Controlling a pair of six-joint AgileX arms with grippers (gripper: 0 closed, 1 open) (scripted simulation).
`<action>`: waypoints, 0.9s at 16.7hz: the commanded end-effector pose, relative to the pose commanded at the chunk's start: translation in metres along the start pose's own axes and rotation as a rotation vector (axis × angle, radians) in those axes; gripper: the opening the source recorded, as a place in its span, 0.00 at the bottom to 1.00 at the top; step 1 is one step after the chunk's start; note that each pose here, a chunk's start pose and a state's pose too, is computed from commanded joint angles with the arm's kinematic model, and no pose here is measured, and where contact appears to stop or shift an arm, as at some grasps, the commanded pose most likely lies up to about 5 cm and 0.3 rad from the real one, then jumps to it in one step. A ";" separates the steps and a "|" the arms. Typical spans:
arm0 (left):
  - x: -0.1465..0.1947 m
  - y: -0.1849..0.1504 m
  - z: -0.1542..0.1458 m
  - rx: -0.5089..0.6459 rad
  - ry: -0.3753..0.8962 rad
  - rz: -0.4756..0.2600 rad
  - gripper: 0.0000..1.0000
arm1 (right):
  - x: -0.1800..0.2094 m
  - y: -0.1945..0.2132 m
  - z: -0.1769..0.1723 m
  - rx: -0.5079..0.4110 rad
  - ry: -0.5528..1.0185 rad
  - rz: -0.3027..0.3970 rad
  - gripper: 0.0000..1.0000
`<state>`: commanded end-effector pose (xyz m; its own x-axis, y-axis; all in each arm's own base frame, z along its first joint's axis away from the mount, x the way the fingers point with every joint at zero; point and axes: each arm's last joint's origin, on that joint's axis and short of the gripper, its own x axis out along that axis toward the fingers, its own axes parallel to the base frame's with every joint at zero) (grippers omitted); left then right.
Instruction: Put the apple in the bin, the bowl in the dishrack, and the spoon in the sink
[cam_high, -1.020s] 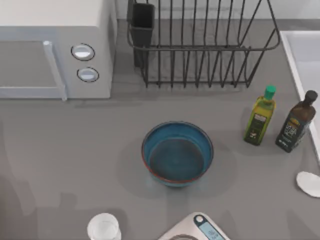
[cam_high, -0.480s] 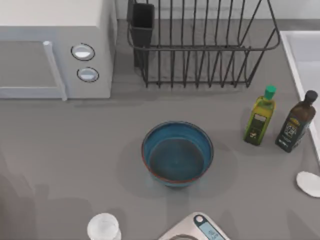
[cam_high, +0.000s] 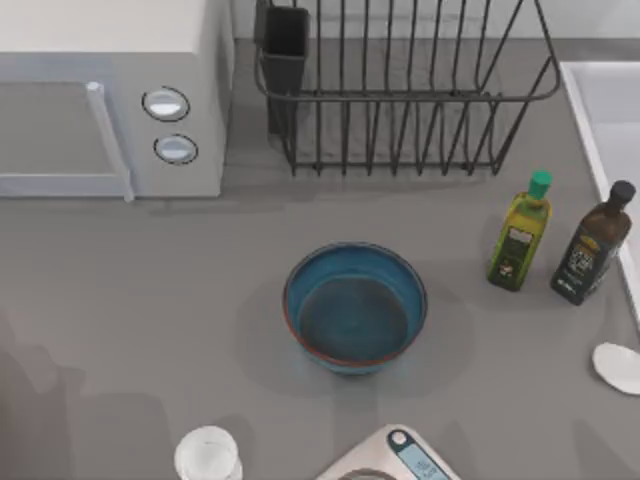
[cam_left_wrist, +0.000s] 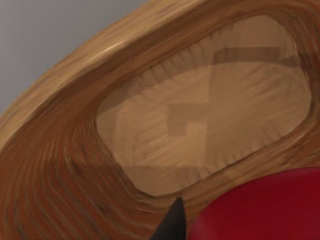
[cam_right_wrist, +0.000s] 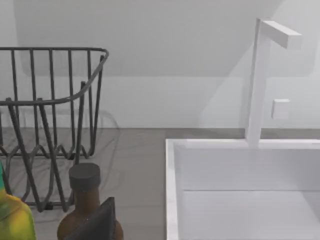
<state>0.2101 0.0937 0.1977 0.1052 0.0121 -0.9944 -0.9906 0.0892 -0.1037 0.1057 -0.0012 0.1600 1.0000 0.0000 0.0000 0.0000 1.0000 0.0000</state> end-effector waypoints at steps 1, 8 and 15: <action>0.000 0.000 0.000 0.000 0.000 0.000 0.23 | 0.000 0.000 0.000 0.000 0.000 0.000 1.00; 0.000 0.000 0.000 0.000 0.000 0.000 0.75 | 0.000 0.000 0.000 0.000 0.000 0.000 1.00; 0.000 0.000 0.000 0.000 0.000 0.000 1.00 | 0.000 0.000 0.000 0.000 0.000 0.000 1.00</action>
<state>0.2101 0.0937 0.1977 0.1052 0.0121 -0.9944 -0.9906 0.0892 -0.1037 0.1057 -0.0012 0.1600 1.0000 0.0000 0.0000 0.0000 1.0000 0.0000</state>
